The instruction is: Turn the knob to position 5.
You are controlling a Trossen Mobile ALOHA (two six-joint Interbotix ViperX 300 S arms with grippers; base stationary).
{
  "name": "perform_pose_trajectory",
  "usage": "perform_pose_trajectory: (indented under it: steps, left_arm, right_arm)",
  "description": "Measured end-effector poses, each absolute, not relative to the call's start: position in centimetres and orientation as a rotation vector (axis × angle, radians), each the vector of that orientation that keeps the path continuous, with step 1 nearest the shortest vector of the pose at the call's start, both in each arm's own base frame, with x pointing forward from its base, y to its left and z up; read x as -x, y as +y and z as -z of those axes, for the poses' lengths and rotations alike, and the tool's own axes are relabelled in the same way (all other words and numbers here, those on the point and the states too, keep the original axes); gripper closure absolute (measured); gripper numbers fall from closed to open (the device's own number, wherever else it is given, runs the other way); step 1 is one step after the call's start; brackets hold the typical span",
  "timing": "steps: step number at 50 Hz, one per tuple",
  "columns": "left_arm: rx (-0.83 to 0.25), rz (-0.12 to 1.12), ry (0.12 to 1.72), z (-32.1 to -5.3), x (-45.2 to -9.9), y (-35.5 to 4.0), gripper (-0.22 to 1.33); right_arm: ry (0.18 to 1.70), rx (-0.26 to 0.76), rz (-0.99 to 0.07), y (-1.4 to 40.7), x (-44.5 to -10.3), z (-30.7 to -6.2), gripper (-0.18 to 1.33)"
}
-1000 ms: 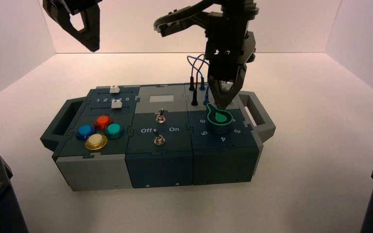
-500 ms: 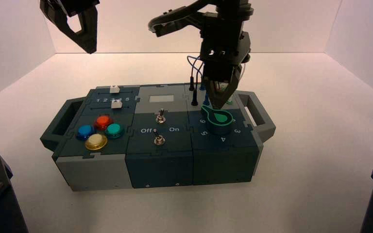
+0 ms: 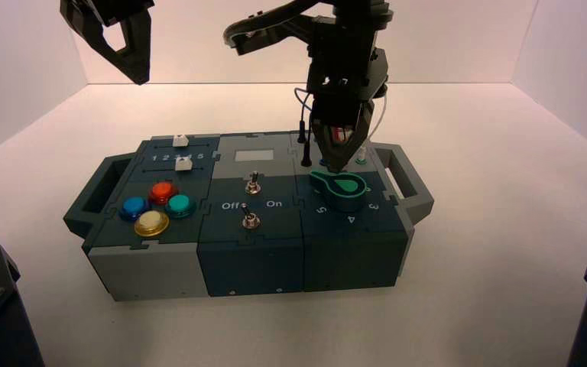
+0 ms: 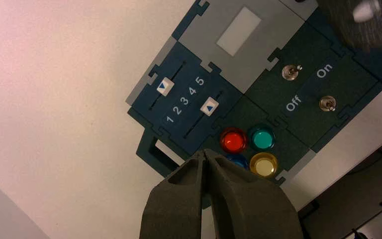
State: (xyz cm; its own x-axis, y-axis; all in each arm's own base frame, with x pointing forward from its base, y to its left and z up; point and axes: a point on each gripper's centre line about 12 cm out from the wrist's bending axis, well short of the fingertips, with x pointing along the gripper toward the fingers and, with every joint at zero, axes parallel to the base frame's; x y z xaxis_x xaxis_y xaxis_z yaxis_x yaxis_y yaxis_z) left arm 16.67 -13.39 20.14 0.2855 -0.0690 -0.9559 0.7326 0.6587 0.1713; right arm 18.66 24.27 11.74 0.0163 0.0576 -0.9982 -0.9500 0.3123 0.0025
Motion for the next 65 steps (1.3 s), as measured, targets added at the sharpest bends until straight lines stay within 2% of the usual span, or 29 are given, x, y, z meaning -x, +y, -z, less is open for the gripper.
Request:
perform_pose_trajectory:
  steps: [23, 41, 65]
  left_arm:
    - [-0.683, 0.592, 1.174, -20.2, -16.6, -13.3, 1.27]
    - [-0.679, 0.591, 1.17, -20.3, -16.6, -13.3, 1.27]
    - [-0.679, 0.591, 1.169, -20.3, -16.6, -13.3, 1.27]
  right_arm:
    - [1.287, 0.949, -1.016, 24.8, -18.0, -11.7, 1.29]
    - [1.226, 0.973, -1.013, 25.1, -18.8, -12.7, 1.29]
    - [1.182, 0.992, -1.002, 25.1, -19.4, -12.7, 1.29]
